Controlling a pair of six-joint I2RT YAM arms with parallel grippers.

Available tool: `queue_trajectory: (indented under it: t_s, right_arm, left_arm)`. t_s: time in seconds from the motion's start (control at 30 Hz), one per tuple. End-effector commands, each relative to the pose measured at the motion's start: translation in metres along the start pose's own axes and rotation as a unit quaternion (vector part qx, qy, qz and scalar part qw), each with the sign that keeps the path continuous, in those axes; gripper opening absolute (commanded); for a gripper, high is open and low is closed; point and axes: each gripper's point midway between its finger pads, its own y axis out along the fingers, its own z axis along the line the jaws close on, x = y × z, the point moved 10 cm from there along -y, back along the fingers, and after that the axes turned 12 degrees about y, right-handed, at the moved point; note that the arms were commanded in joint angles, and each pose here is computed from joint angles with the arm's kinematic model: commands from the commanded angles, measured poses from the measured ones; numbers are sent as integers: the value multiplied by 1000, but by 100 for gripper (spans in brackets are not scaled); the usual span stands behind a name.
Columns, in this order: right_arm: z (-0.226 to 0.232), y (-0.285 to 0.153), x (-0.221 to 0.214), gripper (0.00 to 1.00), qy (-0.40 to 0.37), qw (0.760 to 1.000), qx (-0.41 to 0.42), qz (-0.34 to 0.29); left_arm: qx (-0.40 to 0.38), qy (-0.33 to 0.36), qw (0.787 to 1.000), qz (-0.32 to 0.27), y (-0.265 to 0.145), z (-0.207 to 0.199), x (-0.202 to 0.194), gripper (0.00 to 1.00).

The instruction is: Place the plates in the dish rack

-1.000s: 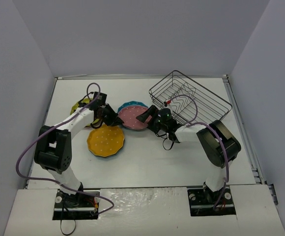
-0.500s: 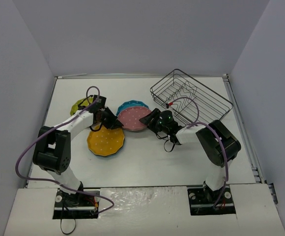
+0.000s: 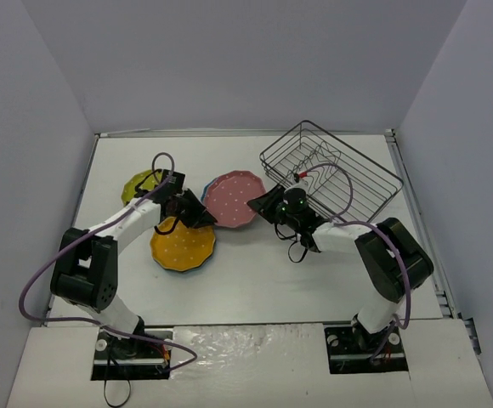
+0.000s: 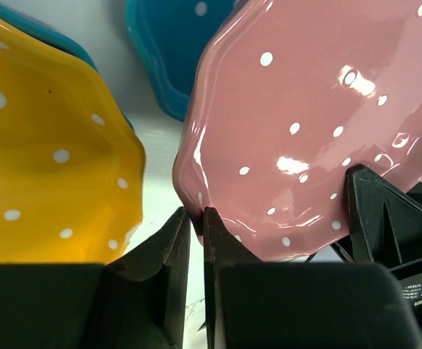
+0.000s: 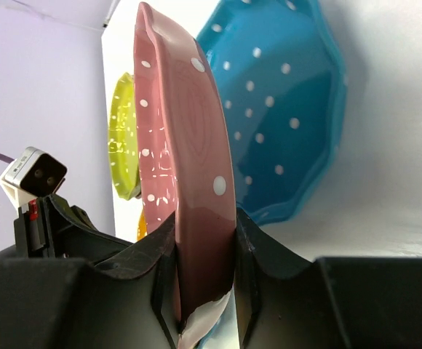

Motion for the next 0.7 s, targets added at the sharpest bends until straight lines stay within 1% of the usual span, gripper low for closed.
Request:
queue_trajectory:
  t_s: [0.0,0.03,0.07,0.1,0.13,0.17,0.2,0.27,0.3,0.33,0.4,0.53,0.6,0.67]
  right_arm:
    - [89,-18,21,1,-40,986,157,-45]
    - [92,-20,22,0,-47,985,159,-47]
    - [95,-20,23,0,-57,984,160,-49]
    - [105,-22,26,0,-72,982,167,-52]
    - [108,-23,27,0,-81,981,166,-53]
    - [111,-24,28,0,-93,980,167,-53]
    - [114,-26,29,0,-106,979,169,-52]
    - [121,-31,30,0,-133,975,170,-52]
    - [127,-34,32,0,-155,971,173,-50]
    - [132,-36,33,0,-173,969,171,-48]
    - [141,-41,37,0,-203,964,166,-50]
    - [163,-52,48,0,-278,948,147,-57]
    - [183,-65,66,0,-332,931,129,-81]
    - [193,-76,86,0,-360,920,125,-93]
  left_arm:
    - [-67,57,996,-27,-30,-26,-1,16]
    - [-65,58,996,-28,-30,-25,-2,24]
    - [-65,60,996,-29,-32,-26,-2,27]
    - [-66,66,995,-34,-35,-27,-2,39]
    - [-68,67,995,-35,-36,-28,-2,40]
    - [-70,71,994,-38,-38,-29,-1,50]
    - [-72,80,993,-42,-41,-30,-1,65]
    - [-66,91,992,-52,-48,-32,0,79]
    - [-64,105,990,-62,-54,-35,2,88]
    - [-51,114,990,-73,-63,-36,2,92]
    - [-40,133,986,-88,-75,-39,2,96]
    - [-4,177,973,-145,-105,-42,6,97]
    - [26,217,960,-174,-125,-39,6,97]
    - [64,245,948,-193,-137,-32,8,97]
